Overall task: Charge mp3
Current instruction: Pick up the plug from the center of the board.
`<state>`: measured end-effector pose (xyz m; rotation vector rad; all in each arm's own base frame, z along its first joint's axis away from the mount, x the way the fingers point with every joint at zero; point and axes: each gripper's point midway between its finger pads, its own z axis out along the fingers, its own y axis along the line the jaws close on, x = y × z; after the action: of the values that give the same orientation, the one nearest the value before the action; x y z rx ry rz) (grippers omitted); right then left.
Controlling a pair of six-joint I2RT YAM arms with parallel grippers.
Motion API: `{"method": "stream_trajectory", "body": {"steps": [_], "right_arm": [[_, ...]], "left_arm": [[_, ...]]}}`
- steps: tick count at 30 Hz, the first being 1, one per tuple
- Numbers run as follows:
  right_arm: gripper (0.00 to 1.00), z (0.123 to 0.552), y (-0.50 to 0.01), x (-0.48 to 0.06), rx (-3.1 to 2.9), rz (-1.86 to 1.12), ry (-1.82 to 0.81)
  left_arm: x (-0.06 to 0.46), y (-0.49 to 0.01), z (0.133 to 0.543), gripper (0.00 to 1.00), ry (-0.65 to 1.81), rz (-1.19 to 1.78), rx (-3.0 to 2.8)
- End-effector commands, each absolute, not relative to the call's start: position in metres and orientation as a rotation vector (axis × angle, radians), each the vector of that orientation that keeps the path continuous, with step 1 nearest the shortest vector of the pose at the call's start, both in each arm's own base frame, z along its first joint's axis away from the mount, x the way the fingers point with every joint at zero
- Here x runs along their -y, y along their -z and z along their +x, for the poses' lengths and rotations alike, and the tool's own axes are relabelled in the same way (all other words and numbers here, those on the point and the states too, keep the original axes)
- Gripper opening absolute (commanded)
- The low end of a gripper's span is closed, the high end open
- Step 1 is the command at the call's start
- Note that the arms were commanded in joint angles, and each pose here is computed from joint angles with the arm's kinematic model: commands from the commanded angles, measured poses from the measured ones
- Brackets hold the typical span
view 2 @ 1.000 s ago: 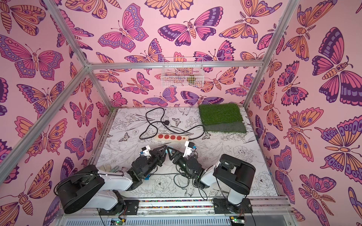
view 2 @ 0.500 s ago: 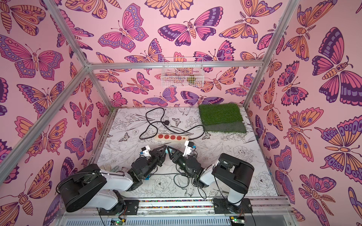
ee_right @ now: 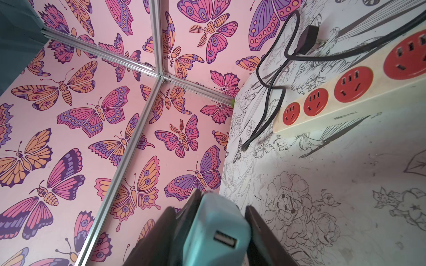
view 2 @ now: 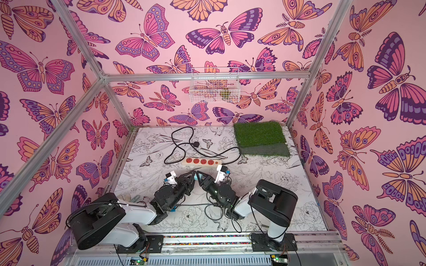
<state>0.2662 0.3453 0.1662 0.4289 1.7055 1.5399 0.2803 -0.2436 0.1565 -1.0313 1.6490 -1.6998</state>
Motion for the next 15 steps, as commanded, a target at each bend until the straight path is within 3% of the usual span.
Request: {"method": "stream_trajectory", "body": {"steps": [1, 15], "right_arm": [[0.43, 0.2675, -0.1757, -0.3539, -1.685, 0.420, -1.595], [0.26, 0.2665, -0.1774, -0.3520, -1.681, 0.435, -1.609]], "left_arm": [[0.2493, -0.1642, 0.2746, 0.00, 1.746, -0.975, -1.641], [0.2507, -0.1689, 0.2754, 0.00, 1.752, -0.958, -1.630]]}}
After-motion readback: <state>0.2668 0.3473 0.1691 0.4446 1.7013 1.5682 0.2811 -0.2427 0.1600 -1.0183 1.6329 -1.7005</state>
